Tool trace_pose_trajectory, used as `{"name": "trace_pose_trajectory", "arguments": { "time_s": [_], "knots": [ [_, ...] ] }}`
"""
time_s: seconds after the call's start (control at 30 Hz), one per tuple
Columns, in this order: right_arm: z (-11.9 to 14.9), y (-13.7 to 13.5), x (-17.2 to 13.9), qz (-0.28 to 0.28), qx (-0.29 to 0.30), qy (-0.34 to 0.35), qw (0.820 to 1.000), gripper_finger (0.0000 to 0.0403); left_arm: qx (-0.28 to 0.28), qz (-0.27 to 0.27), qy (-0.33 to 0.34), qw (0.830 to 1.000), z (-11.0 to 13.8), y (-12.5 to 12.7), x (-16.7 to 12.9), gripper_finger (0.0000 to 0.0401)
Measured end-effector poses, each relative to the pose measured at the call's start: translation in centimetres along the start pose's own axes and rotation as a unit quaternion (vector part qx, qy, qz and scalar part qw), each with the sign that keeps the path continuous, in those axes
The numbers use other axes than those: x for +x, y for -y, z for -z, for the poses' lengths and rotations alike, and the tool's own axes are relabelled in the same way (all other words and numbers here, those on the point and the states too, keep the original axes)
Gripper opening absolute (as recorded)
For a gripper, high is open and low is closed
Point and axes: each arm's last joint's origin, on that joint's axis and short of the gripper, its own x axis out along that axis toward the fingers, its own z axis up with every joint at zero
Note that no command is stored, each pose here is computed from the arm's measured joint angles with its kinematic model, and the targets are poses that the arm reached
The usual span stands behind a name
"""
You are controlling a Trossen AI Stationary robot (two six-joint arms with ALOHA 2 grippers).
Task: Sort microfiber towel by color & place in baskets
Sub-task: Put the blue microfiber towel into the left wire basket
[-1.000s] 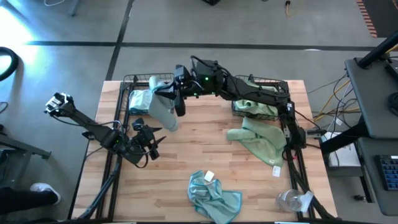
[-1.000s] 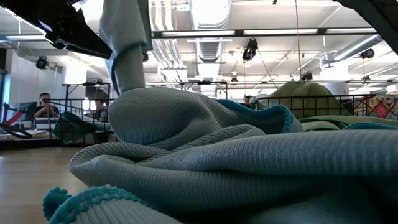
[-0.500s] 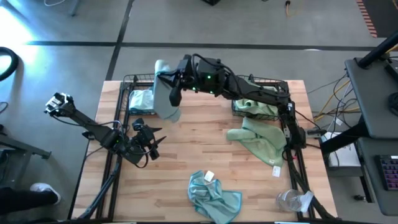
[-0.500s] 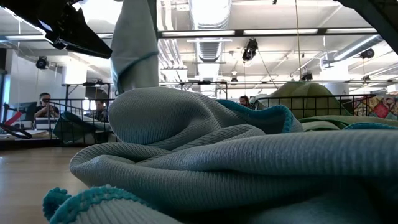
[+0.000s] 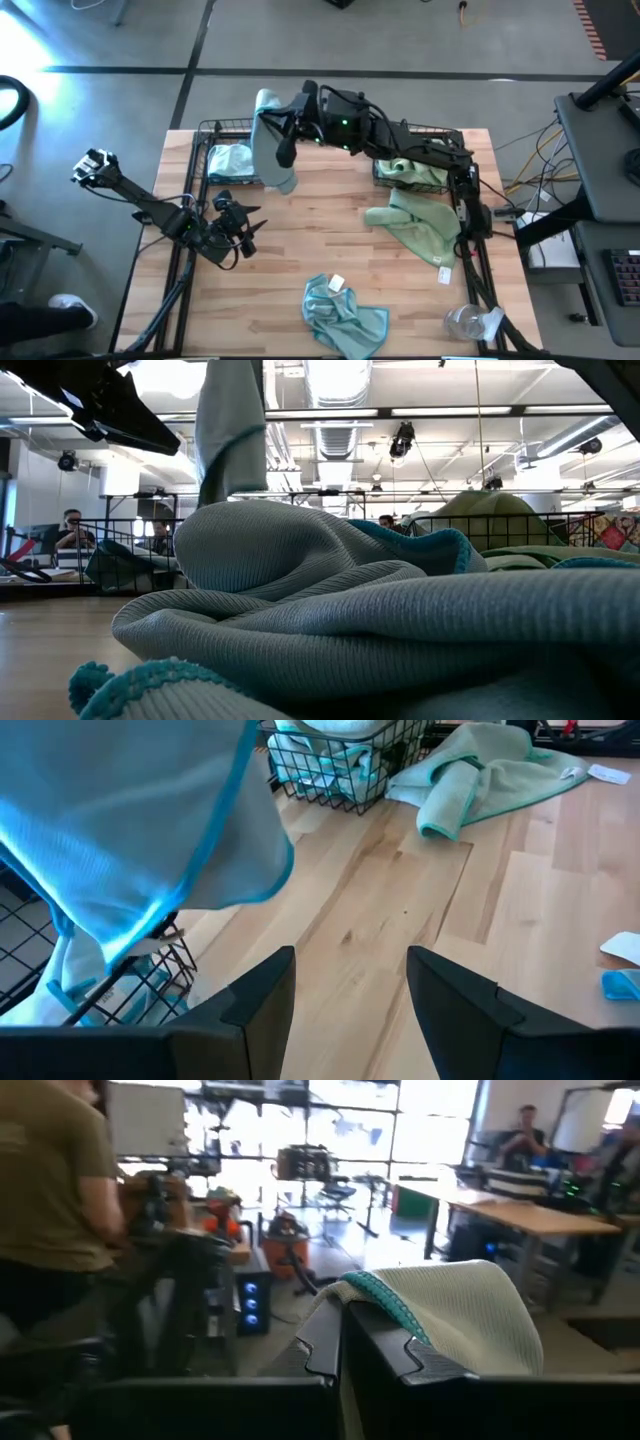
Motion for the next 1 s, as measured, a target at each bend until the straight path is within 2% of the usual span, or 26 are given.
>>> {"name": "trace_pose_trajectory", "arguments": {
  "time_s": [0.43,0.83,1.0],
  "knots": [
    [4.3,3.6,2.9,0.047,0.055,-0.058,0.996,0.0009,-0.001,0.001,0.000,1.000,0.0,0.0,0.0,0.0178],
    [11.7,3.1,6.3,0.043,0.073,-0.167,0.982,0.0009,-0.014,0.000,0.000,1.000,0.0,0.0,0.0,0.0178],
    [13.5,2.9,7.0,0.029,0.085,-0.192,0.977,0.0009,-0.017,0.001,0.000,1.000,0.0,0.0,0.0,0.0178]
  ]
}}
